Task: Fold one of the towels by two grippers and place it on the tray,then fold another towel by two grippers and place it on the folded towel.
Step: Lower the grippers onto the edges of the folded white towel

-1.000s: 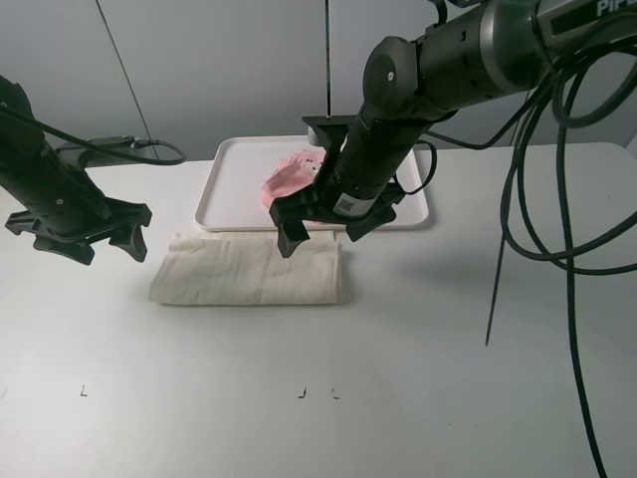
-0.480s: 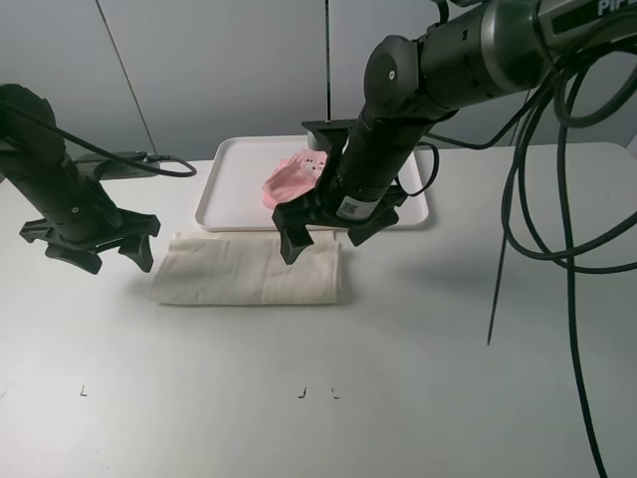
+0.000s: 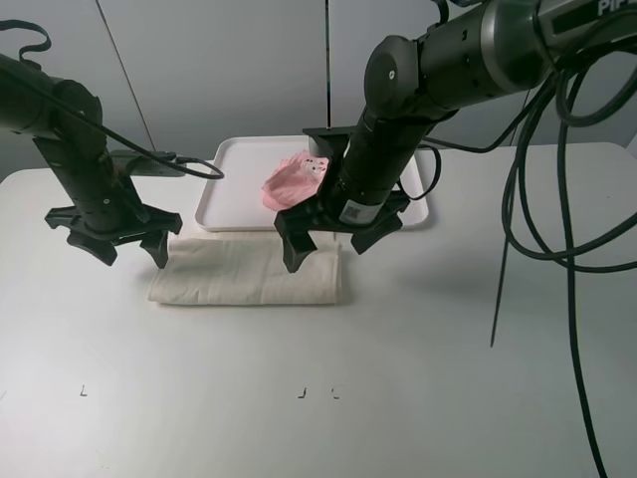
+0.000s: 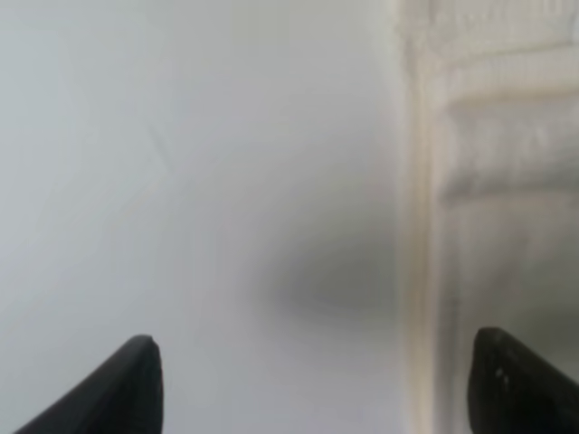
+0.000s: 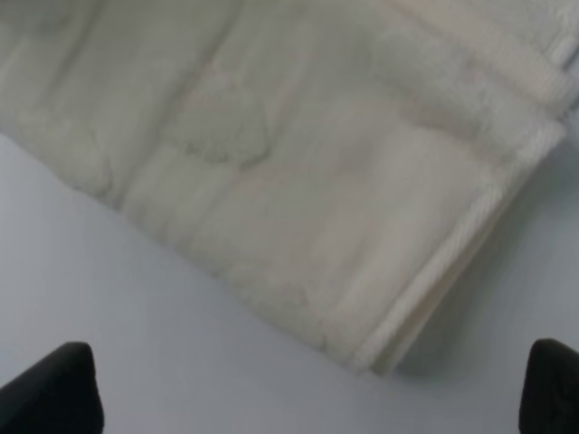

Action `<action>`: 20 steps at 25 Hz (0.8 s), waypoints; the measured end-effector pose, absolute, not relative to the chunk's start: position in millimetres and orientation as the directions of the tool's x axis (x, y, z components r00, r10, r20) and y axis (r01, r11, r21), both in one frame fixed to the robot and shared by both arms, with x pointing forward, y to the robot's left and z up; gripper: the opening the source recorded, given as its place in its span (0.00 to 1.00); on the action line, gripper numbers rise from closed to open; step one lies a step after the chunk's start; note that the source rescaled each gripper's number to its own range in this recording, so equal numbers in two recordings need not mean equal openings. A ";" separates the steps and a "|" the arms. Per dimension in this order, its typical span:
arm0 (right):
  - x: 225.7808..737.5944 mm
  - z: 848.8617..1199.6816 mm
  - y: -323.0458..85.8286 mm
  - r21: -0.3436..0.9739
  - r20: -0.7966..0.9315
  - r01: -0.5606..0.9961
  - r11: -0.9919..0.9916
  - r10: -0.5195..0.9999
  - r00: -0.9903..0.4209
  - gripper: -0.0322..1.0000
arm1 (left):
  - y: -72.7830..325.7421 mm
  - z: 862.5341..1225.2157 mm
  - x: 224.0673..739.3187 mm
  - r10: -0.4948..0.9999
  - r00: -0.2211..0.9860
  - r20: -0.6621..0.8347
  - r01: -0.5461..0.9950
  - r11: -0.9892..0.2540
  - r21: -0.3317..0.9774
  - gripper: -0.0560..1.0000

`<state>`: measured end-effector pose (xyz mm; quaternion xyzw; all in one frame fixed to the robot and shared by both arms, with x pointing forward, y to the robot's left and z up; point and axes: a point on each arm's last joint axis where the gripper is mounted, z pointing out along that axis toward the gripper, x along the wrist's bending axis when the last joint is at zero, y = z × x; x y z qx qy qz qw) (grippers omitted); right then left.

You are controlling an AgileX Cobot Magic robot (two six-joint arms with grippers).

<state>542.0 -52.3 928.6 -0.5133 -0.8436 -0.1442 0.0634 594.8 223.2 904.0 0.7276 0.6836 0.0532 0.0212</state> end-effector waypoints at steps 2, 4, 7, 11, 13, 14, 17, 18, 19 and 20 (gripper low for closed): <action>541.4 928.5 -52.5 0.172 0.256 0.885 0.433 0.848 -0.465 1.00 | 223.8 902.9 595.2 0.997 0.059 0.056 0.993 -0.064 0.099 0.89; 541.0 928.7 -52.0 0.168 0.263 0.888 0.428 0.848 -0.459 1.00 | 224.1 899.9 595.7 0.996 0.061 0.062 0.994 -0.067 0.091 0.89; 540.3 929.0 -51.0 0.164 0.279 0.894 0.417 0.850 -0.447 1.00 | 224.0 892.3 596.0 0.996 0.058 0.065 0.995 -0.063 0.073 0.89; 540.1 929.2 -50.5 0.163 0.285 0.896 0.413 0.850 -0.444 1.00 | 224.1 888.9 597.5 0.996 0.061 0.069 0.995 -0.066 0.077 0.89; 539.8 929.5 -49.8 0.161 0.295 0.900 0.405 0.850 -0.436 1.00 | 224.0 884.6 597.8 0.996 0.062 0.070 0.995 -0.066 0.070 0.89; 539.7 929.6 -49.5 0.160 0.299 0.901 0.402 0.851 -0.433 1.00 | 224.1 882.2 597.8 0.995 0.063 0.073 0.996 -0.068 0.064 0.89; 539.4 929.6 -49.4 0.157 0.302 0.903 0.401 0.851 -0.430 1.00 | 224.1 877.2 598.3 0.995 0.066 0.076 0.996 -0.070 0.052 0.89; 539.3 929.6 -49.5 0.155 0.302 0.903 0.402 0.851 -0.430 1.00 | 224.1 876.7 598.5 0.995 0.066 0.077 0.996 -0.070 0.050 0.89; 539.1 929.6 -49.4 0.153 0.304 0.903 0.401 0.851 -0.429 1.00 | 224.1 876.0 598.4 0.995 0.065 0.077 0.996 -0.069 0.048 0.89; 539.0 929.6 -49.3 0.152 0.305 0.904 0.400 0.851 -0.428 1.00 | 224.1 876.0 598.4 0.995 0.063 0.077 0.997 -0.067 0.048 0.89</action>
